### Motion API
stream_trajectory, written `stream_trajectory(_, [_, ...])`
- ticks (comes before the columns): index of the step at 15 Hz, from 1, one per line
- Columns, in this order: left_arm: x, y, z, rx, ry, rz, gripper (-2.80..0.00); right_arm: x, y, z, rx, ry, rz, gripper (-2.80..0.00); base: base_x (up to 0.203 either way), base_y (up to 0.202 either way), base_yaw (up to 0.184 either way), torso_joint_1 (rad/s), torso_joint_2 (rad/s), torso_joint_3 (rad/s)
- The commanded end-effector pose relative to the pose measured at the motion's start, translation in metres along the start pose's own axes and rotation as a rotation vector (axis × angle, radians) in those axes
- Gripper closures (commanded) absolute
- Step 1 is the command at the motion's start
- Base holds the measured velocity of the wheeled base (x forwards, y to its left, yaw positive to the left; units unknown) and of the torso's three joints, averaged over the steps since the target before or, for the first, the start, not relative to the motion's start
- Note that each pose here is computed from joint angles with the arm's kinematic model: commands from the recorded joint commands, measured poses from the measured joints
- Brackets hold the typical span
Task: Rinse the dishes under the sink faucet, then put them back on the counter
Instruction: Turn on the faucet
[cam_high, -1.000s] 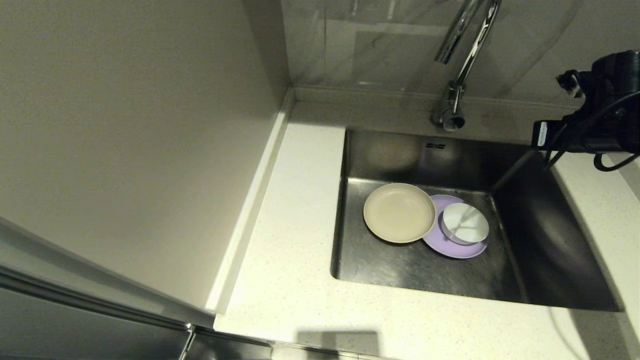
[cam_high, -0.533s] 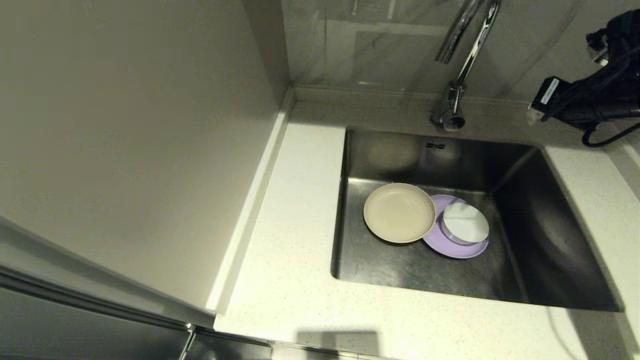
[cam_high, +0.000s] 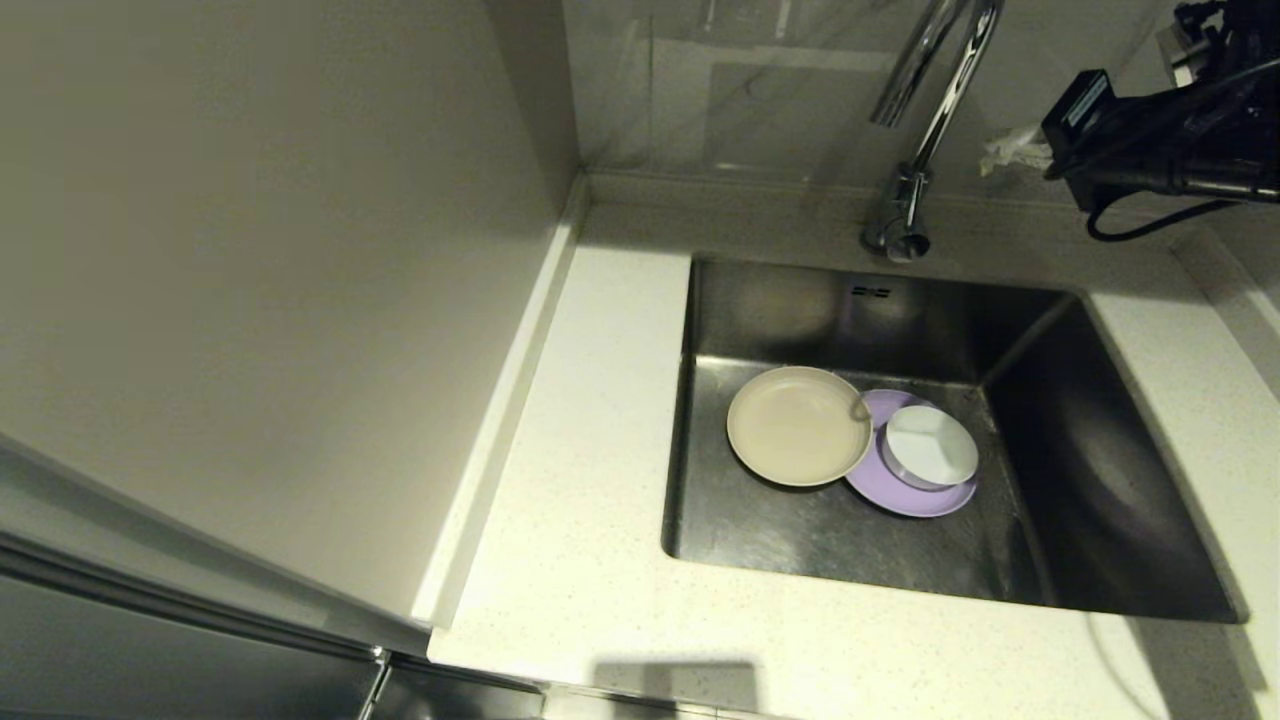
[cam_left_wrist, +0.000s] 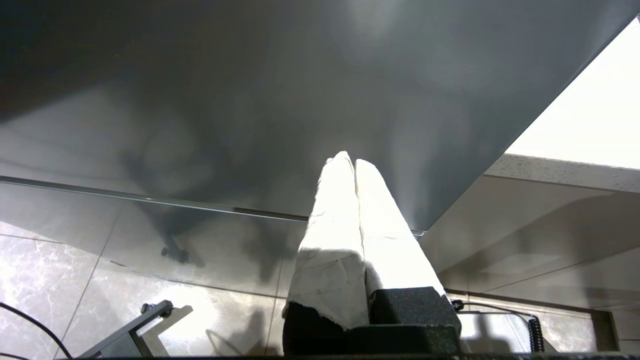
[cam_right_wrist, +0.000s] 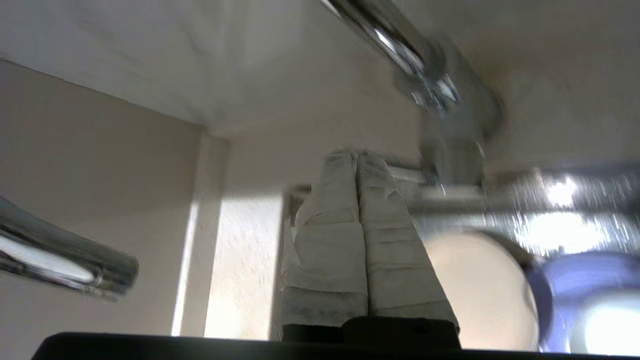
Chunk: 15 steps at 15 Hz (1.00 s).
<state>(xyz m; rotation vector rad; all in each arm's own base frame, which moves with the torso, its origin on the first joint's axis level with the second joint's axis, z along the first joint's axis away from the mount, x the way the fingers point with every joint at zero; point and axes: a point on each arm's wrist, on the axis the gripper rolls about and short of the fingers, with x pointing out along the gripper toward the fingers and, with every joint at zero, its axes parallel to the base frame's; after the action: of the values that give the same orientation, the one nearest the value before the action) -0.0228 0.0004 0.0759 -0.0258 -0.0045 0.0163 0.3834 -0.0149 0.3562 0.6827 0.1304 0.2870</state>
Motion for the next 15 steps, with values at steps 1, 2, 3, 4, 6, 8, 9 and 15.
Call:
stream_trajectory(1, [0.000, 0.000, 0.000, 0.000, -0.003, 0.000, 0.00, 0.009, -0.005, -0.003, -0.010, -0.013, 0.022, 0.00, 0.000, 0.000, 0.000, 0.000, 0.00, 0.000])
stream_trajectory(2, [0.000, 0.000, 0.000, 0.000, -0.003, 0.000, 0.00, 0.013, -0.007, -0.003, -0.020, -0.023, 0.034, 0.00, 0.000, 0.000, 0.000, 0.000, 0.00, 0.000])
stream_trajectory(3, [0.000, 0.000, 0.000, 0.000, -0.003, 0.000, 0.00, 0.020, -0.011, -0.005, -0.043, -0.032, 0.043, 0.00, 0.000, 0.000, 0.000, 0.000, 0.00, 0.000])
stream_trajectory(4, [0.000, 0.000, 0.000, 0.000, -0.003, 0.000, 0.00, 0.027, -0.014, -0.008, -0.079, -0.041, 0.056, 0.00, 0.000, 0.000, 0.000, 0.000, 0.00, 0.000])
stream_trajectory(6, [0.000, 0.000, 0.000, 0.000, -0.003, -0.001, 0.00, 0.044, -0.022, -0.019, -0.137, -0.040, 0.070, 0.00, 0.000, 0.000, 0.000, 0.000, 0.00, 0.000])
stream_trajectory(8, [0.000, 0.000, 0.000, 0.000, -0.003, 0.000, 0.00, 0.059, -0.029, -0.030, -0.207, -0.046, 0.090, 0.00, 0.000, 0.000, 0.000, 0.000, 0.00, 0.000])
stream_trajectory(9, [0.000, 0.000, 0.000, 0.000, -0.003, 0.000, 0.00, 0.065, -0.032, -0.034, -0.241, -0.057, 0.103, 0.00, 0.000, 0.000, 0.000, 0.000, 0.00, 0.000])
stream_trajectory(15, [0.000, 0.000, 0.000, 0.000, -0.003, 0.000, 0.00, 0.079, -0.034, -0.045, -0.300, -0.050, 0.175, 0.00, 0.000, 0.000, 0.000, 0.000, 0.00, 0.000])
